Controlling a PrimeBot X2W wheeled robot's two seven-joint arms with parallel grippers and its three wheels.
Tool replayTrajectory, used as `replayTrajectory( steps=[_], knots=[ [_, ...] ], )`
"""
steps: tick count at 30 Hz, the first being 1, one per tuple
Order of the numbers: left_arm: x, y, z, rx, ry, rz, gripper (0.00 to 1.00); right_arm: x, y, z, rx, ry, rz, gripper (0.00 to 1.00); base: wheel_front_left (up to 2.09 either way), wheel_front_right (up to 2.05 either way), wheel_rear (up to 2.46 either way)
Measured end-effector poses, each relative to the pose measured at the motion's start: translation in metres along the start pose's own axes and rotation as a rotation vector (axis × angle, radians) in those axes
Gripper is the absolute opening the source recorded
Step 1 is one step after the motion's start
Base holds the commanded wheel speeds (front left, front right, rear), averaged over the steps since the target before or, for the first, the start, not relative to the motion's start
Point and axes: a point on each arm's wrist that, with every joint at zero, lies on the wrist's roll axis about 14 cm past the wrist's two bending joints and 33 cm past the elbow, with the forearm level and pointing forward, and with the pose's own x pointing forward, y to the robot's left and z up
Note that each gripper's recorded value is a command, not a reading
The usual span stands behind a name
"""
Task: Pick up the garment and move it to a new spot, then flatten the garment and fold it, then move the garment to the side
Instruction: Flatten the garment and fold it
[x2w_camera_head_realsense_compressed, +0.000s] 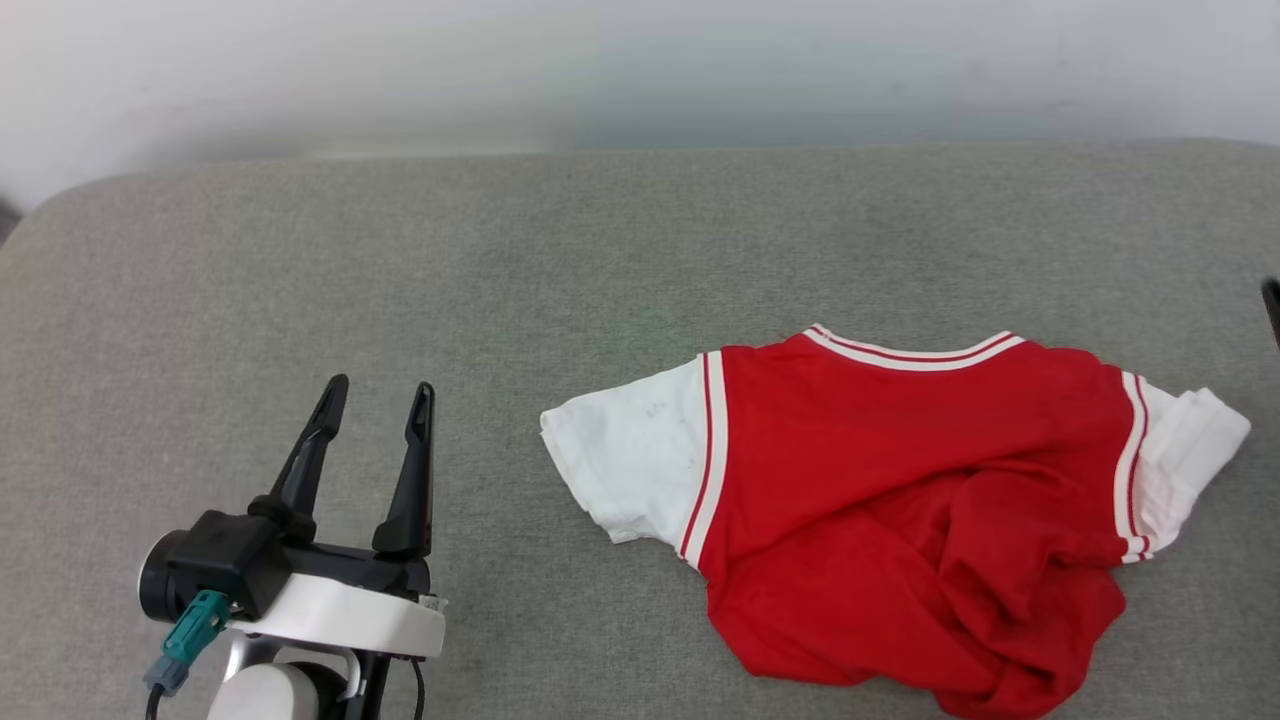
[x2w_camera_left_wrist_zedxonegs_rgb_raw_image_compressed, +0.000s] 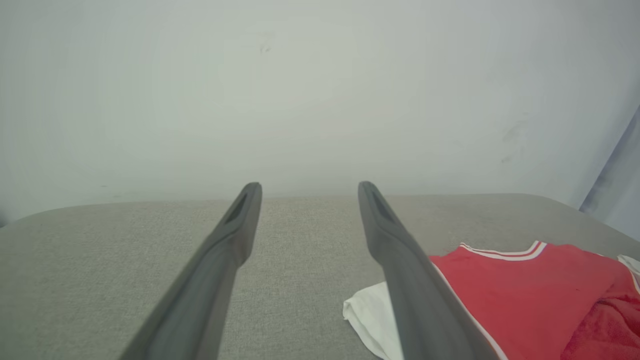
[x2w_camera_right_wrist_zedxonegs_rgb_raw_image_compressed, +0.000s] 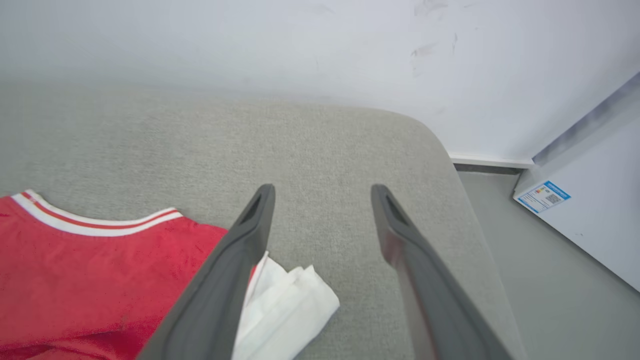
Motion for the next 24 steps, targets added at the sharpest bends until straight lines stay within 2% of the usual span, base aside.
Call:
replayTrajectory(
  steps=[6, 11, 15, 20, 24],
  knots=[
    [0.001, -0.008, 0.015, -0.023, -0.048, -0.010, 1.00, -0.033, 0.022, 0.059, 0.089, -0.349, 0.042, 1.00, 0.00, 0.00, 0.00],
    [-0.002, -0.011, 0.021, -0.041, -0.067, -0.009, 1.00, -0.070, 0.046, 0.064, 0.193, -0.538, 0.062, 1.00, 0.00, 0.00, 0.00],
    [-0.005, -0.015, 0.019, -0.054, -0.060, -0.017, 1.00, -0.095, 0.063, 0.052, 0.262, -0.620, 0.056, 1.00, 0.00, 0.00, 0.00],
    [-0.004, -0.023, 0.009, -0.060, -0.029, -0.049, 1.00, -0.112, 0.069, 0.042, 0.355, -0.670, 0.014, 1.00, 0.00, 0.00, 0.00],
    [0.005, -0.033, -0.001, -0.070, 0.008, -0.112, 1.00, -0.115, 0.068, 0.039, 0.357, -0.671, -0.003, 1.00, 0.00, 0.00, 0.00]
  ],
)
